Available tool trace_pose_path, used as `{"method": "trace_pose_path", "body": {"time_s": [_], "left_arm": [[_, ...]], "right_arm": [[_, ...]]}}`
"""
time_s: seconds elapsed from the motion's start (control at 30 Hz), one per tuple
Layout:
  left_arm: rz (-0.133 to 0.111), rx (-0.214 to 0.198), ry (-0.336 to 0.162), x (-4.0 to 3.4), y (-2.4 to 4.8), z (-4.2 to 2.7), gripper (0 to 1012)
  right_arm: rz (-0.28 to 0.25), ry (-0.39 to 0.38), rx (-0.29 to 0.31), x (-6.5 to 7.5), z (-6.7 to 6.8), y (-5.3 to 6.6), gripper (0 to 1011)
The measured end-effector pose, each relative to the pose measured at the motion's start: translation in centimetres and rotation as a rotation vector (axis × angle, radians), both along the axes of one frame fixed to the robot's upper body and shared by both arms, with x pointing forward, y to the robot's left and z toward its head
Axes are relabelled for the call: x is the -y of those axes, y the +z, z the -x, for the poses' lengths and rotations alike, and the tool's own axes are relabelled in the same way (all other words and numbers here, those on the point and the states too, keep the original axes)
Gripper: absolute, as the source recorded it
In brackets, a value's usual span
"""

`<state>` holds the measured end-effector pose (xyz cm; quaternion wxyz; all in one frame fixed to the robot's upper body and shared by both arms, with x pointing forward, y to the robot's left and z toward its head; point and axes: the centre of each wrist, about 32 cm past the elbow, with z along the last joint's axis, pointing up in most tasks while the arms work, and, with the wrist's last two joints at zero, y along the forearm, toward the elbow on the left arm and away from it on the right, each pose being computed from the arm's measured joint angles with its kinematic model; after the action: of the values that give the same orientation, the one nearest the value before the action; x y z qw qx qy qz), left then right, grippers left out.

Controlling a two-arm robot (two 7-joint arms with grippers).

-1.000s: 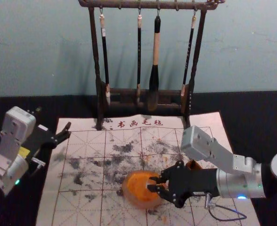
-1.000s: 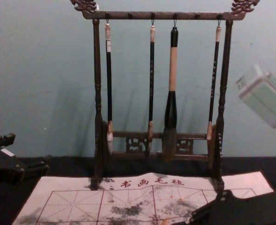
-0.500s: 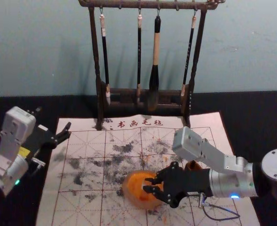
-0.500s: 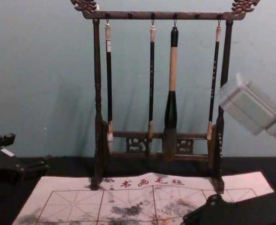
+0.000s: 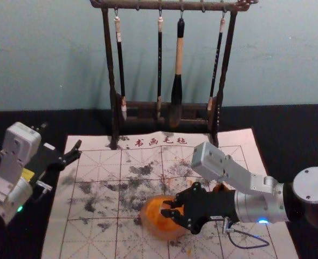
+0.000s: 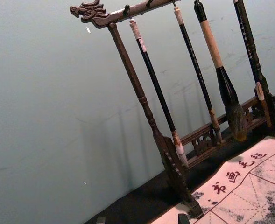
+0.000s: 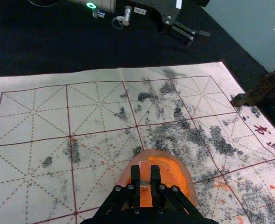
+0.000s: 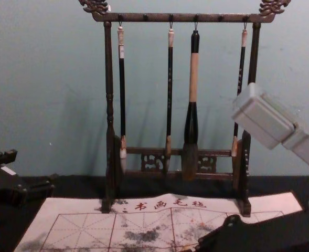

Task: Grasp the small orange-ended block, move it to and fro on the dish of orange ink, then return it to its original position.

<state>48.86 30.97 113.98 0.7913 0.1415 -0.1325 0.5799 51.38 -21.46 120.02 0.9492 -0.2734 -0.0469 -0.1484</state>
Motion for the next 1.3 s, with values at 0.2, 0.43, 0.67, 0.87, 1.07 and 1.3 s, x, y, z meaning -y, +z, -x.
{"method": "trace_pose_path", "body": {"time_s": [0.2,0.43,0.67,0.87,1.07,1.3], "left_arm": [[0.000,0.000,0.000,0.00,0.00,0.00,1001],[0.000,0.000,0.000,0.00,0.00,0.00,1001],[0.000,0.000,0.000,0.00,0.00,0.00,1001],[0.000,0.000,0.000,0.00,0.00,0.00,1001],[0.000,0.000,0.000,0.00,0.00,0.00,1001],[0.000,0.000,0.000,0.00,0.00,0.00,1001]], "right_arm": [[0.013,-0.017,0.004,-0.1,-0.4,0.1,88],[0.025,-0.036,0.004,0.1,-0.8,0.2,88],[0.033,-0.055,0.003,0.5,-1.0,0.3,88],[0.043,-0.059,0.002,1.0,-0.8,0.5,88],[0.057,-0.047,-0.005,1.5,-0.3,1.0,88],[0.069,-0.019,-0.016,1.7,0.5,1.5,88]]}}
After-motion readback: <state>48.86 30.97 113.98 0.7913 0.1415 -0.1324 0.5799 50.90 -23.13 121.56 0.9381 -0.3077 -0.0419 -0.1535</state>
